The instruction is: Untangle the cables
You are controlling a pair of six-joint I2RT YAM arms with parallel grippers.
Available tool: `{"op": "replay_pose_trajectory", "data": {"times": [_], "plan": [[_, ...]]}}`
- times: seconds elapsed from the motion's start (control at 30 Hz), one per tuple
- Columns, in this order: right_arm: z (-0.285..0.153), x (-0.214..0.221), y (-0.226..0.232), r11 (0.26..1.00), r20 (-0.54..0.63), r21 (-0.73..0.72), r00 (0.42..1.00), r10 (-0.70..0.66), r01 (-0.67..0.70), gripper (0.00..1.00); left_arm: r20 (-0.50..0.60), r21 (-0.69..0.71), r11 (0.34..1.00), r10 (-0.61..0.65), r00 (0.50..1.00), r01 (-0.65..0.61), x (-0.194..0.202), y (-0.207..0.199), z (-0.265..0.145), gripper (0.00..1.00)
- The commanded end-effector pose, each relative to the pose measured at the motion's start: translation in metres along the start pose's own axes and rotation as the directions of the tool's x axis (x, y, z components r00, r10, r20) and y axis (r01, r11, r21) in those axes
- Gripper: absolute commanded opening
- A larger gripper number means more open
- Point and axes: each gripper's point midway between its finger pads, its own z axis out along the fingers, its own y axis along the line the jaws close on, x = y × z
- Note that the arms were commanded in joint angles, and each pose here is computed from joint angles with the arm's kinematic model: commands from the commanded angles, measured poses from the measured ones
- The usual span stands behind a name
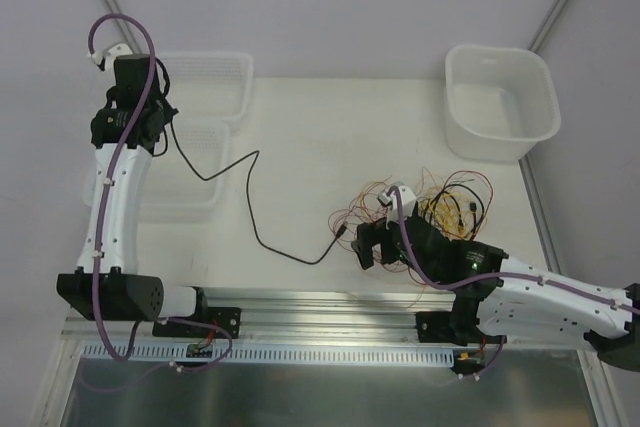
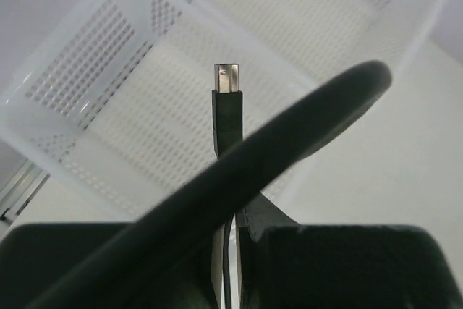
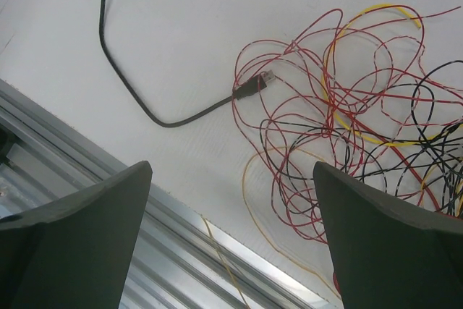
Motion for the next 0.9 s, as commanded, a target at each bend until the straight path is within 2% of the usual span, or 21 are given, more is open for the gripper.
{"op": "replay_pose_trajectory", "data": {"times": [0.0, 0.03, 0.1, 0.17, 0.27, 0.3, 0.33, 0.43, 0.53, 0.63, 0.73, 0.8, 0.83, 0.87], "plan": [[-0.002, -0.011, 0.01, 0.999, 0.015, -0.034, 1.0, 0.004, -0.003, 1.0, -0.06, -0.072, 0.996, -0.054, 0.997, 0.05, 0.03, 0.029, 0.04, 0.0], [-0.002, -0.009, 0.01, 0.999, 0.011, -0.035, 1.0, 0.002, -0.002, 0.99, -0.112, -0.107, 0.993, -0.055, 0.992, 0.043, 0.054, 0.041, 0.054, 0.0], [0.0, -0.005, 0.013, 0.999, -0.006, -0.05, 1.0, -0.001, 0.001, 1.0, -0.15, -0.143, 0.987, -0.093, 0.984, 0.072, 0.071, 0.058, 0.075, 0.01], [0.002, -0.001, 0.015, 0.998, -0.024, -0.055, 1.0, -0.01, 0.008, 1.0, -0.217, -0.176, 0.982, -0.112, 0.97, 0.074, 0.097, 0.07, 0.091, 0.07], [0.005, 0.004, 0.017, 0.998, -0.053, -0.052, 0.998, -0.021, 0.018, 1.0, -0.275, -0.148, 0.986, -0.112, 0.955, 0.073, 0.115, 0.065, 0.096, 0.35], [0.007, 0.006, 0.017, 0.999, -0.065, -0.048, 0.998, -0.024, 0.021, 1.0, -0.282, -0.138, 0.987, -0.113, 0.953, 0.076, 0.116, 0.064, 0.095, 0.48], [0.008, 0.007, 0.017, 0.999, -0.069, -0.046, 0.997, -0.023, 0.02, 1.0, -0.287, -0.135, 0.988, -0.11, 0.952, 0.074, 0.118, 0.064, 0.094, 0.68], [0.009, 0.006, 0.019, 0.999, -0.074, -0.043, 0.997, -0.021, 0.018, 0.99, -0.259, -0.133, 0.989, -0.105, 0.96, 0.073, 0.111, 0.067, 0.086, 0.9], [0.01, 0.005, 0.019, 0.999, -0.076, -0.04, 0.997, -0.02, 0.017, 1.0, -0.248, -0.096, 0.992, -0.106, 0.963, 0.085, 0.106, 0.062, 0.077, 0.99], [0.01, 0.006, 0.02, 0.999, -0.085, -0.04, 0.996, -0.023, 0.02, 1.0, -0.214, -0.026, 0.995, -0.098, 0.972, 0.095, 0.09, 0.052, 0.063, 0.99], [0.01, 0.008, 0.02, 0.999, -0.095, -0.042, 0.995, -0.022, 0.018, 0.99, -0.251, 0.012, 0.996, -0.086, 0.964, 0.092, 0.094, 0.043, 0.07, 0.99], [0.01, 0.008, 0.021, 0.999, -0.104, -0.042, 0.994, -0.02, 0.015, 1.0, -0.36, 0.109, 0.979, -0.122, 0.925, 0.172, 0.11, 0.027, 0.078, 0.99], [0.01, 0.009, 0.022, 0.999, -0.11, -0.042, 0.994, -0.016, 0.011, 0.99, -0.439, 0.089, 0.965, -0.186, 0.879, 0.248, 0.124, 0.031, 0.094, 0.99], [0.009, 0.008, 0.022, 0.999, -0.111, -0.043, 0.994, -0.013, 0.008, 1.0, -0.547, 0.192, 0.916, -0.198, 0.814, 0.352, 0.134, 0.007, 0.088, 0.99]]}}
